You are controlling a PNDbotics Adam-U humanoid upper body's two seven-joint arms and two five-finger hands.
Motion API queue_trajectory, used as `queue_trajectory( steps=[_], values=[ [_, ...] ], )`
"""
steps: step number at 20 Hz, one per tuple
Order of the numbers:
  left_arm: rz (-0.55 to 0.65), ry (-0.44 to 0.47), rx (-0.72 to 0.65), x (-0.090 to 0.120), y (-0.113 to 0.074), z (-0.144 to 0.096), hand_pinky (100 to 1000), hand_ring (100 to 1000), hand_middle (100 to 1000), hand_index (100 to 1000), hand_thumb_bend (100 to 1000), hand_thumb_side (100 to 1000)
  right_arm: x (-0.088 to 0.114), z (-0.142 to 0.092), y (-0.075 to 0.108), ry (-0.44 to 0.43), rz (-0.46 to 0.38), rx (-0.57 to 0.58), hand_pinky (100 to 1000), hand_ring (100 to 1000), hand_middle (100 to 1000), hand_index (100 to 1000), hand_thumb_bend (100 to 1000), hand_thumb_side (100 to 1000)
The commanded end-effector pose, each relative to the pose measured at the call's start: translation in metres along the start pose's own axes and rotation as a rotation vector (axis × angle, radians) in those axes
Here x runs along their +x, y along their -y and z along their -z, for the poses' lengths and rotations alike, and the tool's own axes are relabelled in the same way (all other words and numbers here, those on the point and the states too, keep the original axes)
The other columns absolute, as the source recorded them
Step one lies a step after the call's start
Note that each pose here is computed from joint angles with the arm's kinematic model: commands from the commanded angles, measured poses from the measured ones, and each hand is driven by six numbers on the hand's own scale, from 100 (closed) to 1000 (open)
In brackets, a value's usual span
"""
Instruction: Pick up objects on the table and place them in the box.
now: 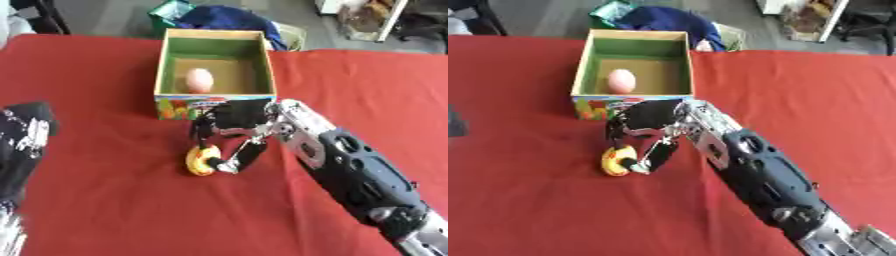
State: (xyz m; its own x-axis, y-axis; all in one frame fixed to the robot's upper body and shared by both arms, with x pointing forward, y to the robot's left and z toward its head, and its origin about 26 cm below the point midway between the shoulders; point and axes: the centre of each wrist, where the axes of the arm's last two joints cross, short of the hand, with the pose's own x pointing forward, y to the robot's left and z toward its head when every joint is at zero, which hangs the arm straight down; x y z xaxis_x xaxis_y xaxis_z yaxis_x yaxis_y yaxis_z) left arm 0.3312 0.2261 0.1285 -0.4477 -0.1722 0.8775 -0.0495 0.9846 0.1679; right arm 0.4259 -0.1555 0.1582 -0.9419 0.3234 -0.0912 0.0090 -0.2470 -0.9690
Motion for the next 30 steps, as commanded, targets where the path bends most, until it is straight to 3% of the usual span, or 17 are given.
queue_trajectory(
  steps=[1,7,14,21,27,30],
  values=[
    [0.016,0.019,0.008,0.004,-0.005,0.003,617,583,538,651,291,513,-0.007,-0.012,0.014,0.168,-0.157,0.127,741,661,629,202,100,322],
    [0.017,0.019,0.012,0.004,-0.006,0.002,617,583,538,651,293,512,-0.01,-0.017,0.024,0.162,-0.166,-0.044,720,593,572,174,100,275],
    [0.019,0.017,0.016,0.004,-0.007,0.002,616,583,538,650,295,511,-0.015,-0.034,0.065,0.117,-0.192,-0.23,718,579,561,170,100,246],
    [0.018,0.015,0.017,0.003,-0.007,0.002,616,583,538,650,295,512,-0.041,-0.055,0.095,-0.069,-0.124,-0.383,711,571,547,171,100,201],
    [0.015,0.015,0.015,0.003,-0.006,0.002,615,583,538,650,295,512,-0.053,-0.054,0.095,-0.137,-0.105,-0.426,700,558,537,169,100,177],
    [0.012,0.021,0.01,0.005,-0.005,0.004,615,583,538,650,295,512,-0.066,-0.057,0.097,-0.226,-0.07,-0.488,704,566,543,171,100,178]
  ],
)
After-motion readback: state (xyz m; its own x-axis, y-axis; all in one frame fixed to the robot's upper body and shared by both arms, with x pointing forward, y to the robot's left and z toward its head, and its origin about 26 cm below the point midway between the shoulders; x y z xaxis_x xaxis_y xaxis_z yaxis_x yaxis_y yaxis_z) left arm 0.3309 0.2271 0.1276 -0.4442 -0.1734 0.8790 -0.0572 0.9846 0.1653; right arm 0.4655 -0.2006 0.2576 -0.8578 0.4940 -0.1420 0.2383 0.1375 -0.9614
